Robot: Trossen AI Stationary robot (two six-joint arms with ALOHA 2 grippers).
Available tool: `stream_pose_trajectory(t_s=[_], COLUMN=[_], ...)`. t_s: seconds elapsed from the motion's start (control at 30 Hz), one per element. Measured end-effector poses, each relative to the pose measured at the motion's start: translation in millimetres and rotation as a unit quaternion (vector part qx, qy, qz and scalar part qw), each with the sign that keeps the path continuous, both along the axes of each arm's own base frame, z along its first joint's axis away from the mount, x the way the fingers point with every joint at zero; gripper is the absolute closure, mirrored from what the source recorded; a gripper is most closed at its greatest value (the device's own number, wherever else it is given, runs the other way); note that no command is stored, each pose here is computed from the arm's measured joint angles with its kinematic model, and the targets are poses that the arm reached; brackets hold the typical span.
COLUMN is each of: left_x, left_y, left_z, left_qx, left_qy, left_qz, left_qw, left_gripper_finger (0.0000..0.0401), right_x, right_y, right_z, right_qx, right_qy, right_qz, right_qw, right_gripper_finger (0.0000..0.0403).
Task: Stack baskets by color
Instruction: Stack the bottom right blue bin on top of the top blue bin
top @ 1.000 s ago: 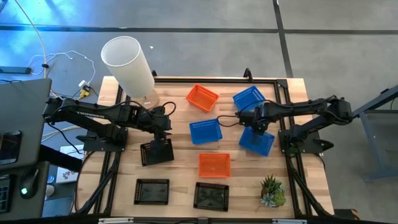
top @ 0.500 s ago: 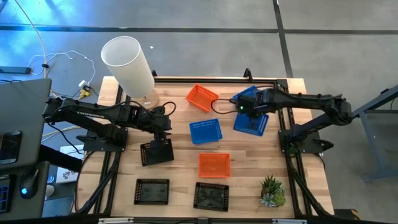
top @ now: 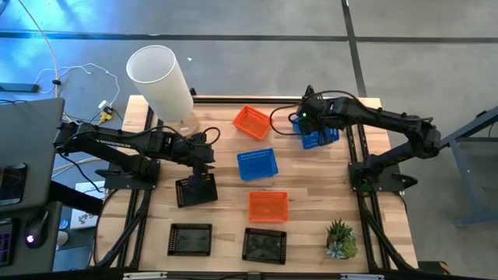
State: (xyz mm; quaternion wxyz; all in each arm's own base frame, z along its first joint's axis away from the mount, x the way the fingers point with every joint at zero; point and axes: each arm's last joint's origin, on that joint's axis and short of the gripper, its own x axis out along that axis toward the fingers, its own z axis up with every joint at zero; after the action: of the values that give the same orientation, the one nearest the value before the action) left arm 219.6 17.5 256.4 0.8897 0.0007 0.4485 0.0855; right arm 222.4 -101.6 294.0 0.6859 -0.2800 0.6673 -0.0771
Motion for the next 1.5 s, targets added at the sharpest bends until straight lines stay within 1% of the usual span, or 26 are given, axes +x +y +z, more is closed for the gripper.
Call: stream_pose_trajectory(t_s=[0.17,0.27,0.33,0.47,0.57,0.73,0.9,1.27,1.5], left_x=[0,0,0,0,0,0,0,0,0], left_y=[0,0,0,0,0,0,0,0,0], left_z=[0,0,0,0,0,0,0,0,0], left_qx=[-0.002,-0.008,-0.008,-0.008,-0.009,-0.015,-0.015,-0.015,-0.015], left_qy=[-0.001,-0.002,-0.002,-0.002,-0.002,-0.004,-0.004,-0.004,-0.004], left_qz=[0.003,0.01,0.012,0.012,0.012,0.021,0.021,0.021,0.021], left_qw=[1.0,1.0,1.0,1.0,1.0,1.0,1.0,1.0,1.0], left_gripper_finger=[0.0307,0.0307,0.0307,0.0307,0.0307,0.0307,0.0308,0.0308,0.0308], right_x=[-2,-3,-5,-9,-10,-13,-13,4,10], right_y=[-16,-27,-33,-44,-50,-54,-55,-68,-71], right_z=[2,3,4,4,5,4,-2,-34,-46], right_qx=[-0.026,-0.035,-0.027,-0.019,-0.023,-0.015,0.009,0.046,0.062], right_qy=[0.029,0.029,0.022,0.004,-0.006,-0.005,-0.008,0.041,0.068], right_qz=[0.069,0.086,0.094,0.102,0.108,0.111,0.112,0.112,0.133], right_qw=[0.997,0.995,0.995,0.995,0.994,0.994,0.994,0.992,0.987], right_gripper_finger=[0.0403,0.0403,0.0403,0.0403,0.0403,0.0403,0.0403,0.0403,0.0403])
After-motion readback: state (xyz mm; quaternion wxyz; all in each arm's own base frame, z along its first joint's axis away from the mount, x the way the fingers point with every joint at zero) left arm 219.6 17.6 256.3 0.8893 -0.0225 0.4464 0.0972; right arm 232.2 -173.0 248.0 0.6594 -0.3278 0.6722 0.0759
